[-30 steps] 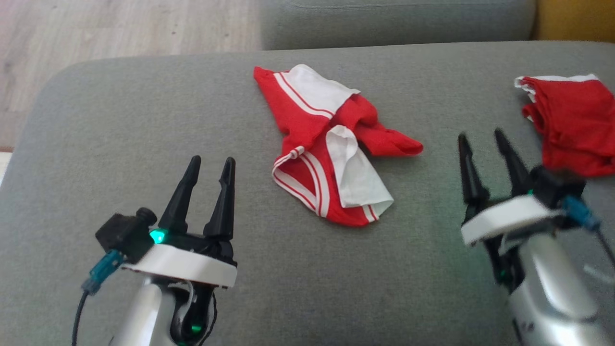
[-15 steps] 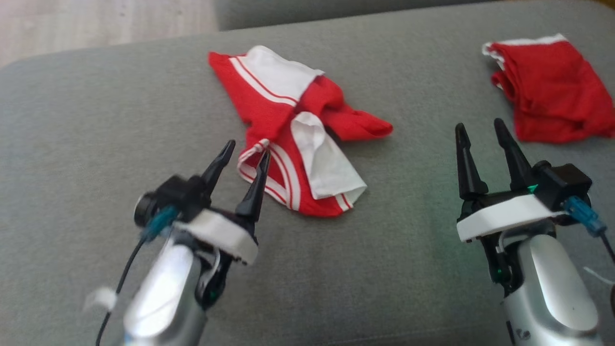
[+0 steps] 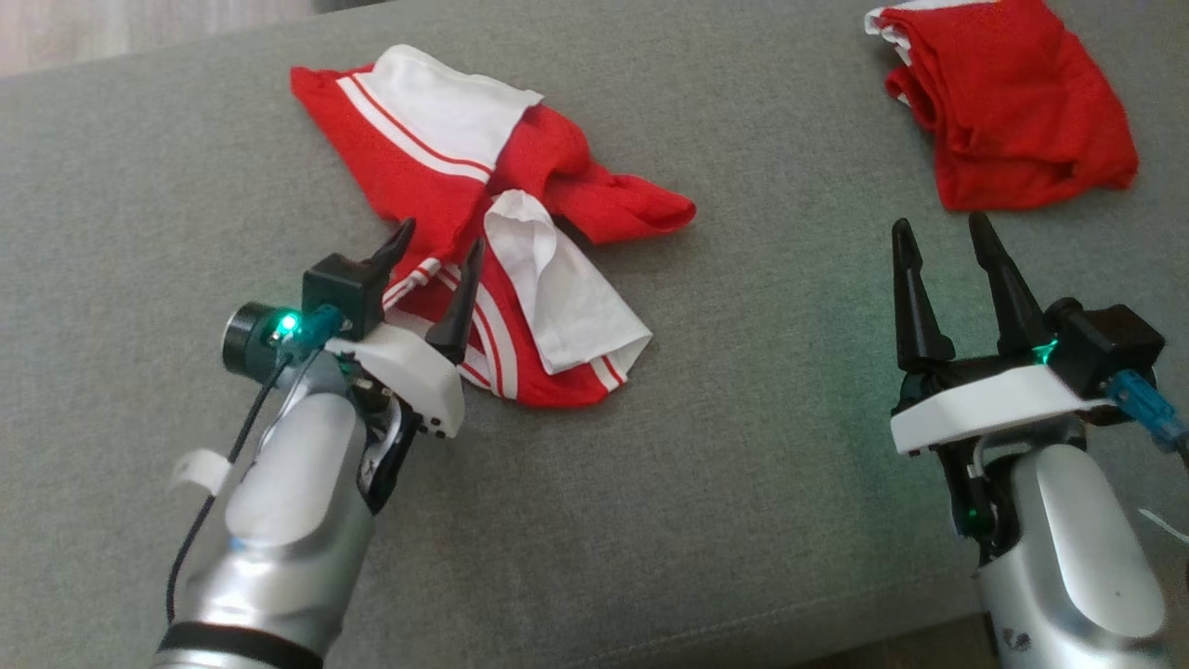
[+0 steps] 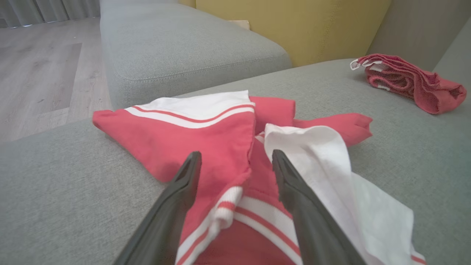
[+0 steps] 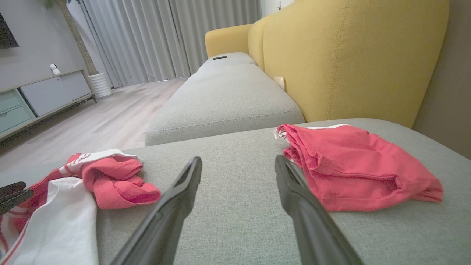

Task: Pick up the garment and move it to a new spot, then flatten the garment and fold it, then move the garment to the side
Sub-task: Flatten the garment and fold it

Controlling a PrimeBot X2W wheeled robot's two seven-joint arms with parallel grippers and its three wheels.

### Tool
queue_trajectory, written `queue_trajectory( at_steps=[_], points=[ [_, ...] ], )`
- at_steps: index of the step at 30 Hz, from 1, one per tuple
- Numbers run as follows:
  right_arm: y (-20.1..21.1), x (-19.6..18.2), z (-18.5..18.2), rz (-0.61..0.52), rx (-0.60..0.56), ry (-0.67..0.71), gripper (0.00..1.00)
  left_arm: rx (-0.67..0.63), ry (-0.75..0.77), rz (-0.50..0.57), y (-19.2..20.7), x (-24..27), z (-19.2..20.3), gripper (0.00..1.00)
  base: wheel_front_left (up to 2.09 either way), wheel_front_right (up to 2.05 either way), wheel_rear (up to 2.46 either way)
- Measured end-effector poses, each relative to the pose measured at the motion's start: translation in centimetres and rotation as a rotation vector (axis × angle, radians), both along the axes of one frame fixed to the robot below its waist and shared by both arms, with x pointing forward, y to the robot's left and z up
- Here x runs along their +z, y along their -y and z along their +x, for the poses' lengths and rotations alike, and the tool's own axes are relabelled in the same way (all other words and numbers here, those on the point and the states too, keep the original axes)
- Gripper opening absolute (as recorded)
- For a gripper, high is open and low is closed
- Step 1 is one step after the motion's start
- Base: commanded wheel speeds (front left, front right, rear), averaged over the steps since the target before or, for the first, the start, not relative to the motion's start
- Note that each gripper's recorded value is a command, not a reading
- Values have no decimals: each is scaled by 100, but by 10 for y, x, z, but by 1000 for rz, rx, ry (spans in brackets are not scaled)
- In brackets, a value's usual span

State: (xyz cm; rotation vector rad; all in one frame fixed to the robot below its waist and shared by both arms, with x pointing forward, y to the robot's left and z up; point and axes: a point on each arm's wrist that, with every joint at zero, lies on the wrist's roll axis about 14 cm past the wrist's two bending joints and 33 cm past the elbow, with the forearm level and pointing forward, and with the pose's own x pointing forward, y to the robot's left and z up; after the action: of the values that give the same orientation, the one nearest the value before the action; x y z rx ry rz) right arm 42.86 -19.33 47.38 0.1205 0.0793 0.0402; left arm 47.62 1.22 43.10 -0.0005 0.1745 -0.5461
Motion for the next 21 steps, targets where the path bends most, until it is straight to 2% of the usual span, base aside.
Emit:
queue_trajectory(
  at_steps=[3,5,6,11,16,21],
  points=[
    [3,-3,0,-1,-9,-8,100,-8,-4,18,1,-5,5,100,0,0,0],
    [3,-5,0,0,-10,-12,100,12,2,16,-3,-3,11,29,0,0,0],
    [3,-5,0,0,-10,-12,100,12,2,16,-3,-3,11,0,0,0,0],
    [-2,-7,3,5,2,-16,100,83,40,11,-26,10,29,0,0,0,0],
    [-12,-10,9,8,29,-19,100,204,92,25,-81,30,60,0,0,0,0],
    [-23,-6,20,6,63,-5,100,290,147,106,-138,56,99,0,0,0,0]
  ],
)
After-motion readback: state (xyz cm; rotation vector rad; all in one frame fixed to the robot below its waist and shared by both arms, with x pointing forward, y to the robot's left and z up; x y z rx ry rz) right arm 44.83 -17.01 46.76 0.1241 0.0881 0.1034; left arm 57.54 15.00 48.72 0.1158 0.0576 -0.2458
